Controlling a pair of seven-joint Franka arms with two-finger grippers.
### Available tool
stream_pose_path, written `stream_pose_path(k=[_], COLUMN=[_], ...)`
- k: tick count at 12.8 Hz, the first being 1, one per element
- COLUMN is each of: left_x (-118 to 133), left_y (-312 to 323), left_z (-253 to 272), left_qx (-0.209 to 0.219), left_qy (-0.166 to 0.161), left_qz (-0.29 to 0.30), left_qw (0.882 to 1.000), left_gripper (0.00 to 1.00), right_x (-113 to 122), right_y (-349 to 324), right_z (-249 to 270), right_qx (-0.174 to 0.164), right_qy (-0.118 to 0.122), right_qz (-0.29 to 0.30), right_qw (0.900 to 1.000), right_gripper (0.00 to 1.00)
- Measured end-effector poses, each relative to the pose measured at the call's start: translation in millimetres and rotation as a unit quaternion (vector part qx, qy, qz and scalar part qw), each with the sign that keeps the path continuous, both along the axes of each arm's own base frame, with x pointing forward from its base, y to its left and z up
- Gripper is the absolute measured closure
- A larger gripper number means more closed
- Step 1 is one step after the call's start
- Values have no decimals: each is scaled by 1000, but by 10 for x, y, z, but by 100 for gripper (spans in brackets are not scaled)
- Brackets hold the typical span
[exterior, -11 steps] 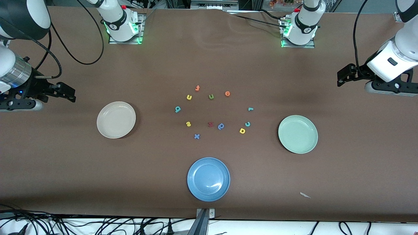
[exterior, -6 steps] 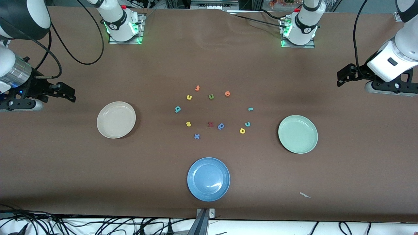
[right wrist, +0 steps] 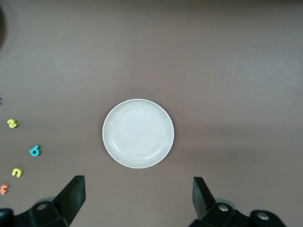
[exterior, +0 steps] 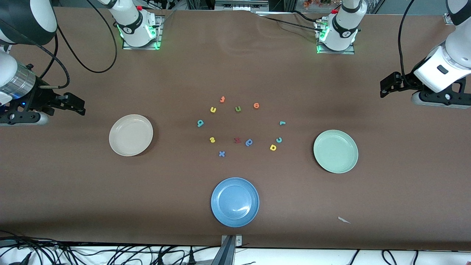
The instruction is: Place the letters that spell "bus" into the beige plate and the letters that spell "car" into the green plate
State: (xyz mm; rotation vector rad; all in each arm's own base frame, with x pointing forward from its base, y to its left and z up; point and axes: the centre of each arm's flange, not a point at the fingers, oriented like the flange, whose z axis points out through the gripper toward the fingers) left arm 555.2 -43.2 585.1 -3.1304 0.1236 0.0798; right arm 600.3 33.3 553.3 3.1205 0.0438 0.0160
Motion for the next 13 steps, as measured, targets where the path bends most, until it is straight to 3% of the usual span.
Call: stream_pose_path(k=[13], left_x=[-3], left_y=[20], left_z=[-3], left_qx=[0], left_qy=[2], left_qz=[2], left_qw=[1000], left_gripper=[0], right_x=[-1], right_y=[5], right_z=[2], right_qx=[0], right_qy=[0], right_qz=[0], right_qw=[1000], right_gripper=[0])
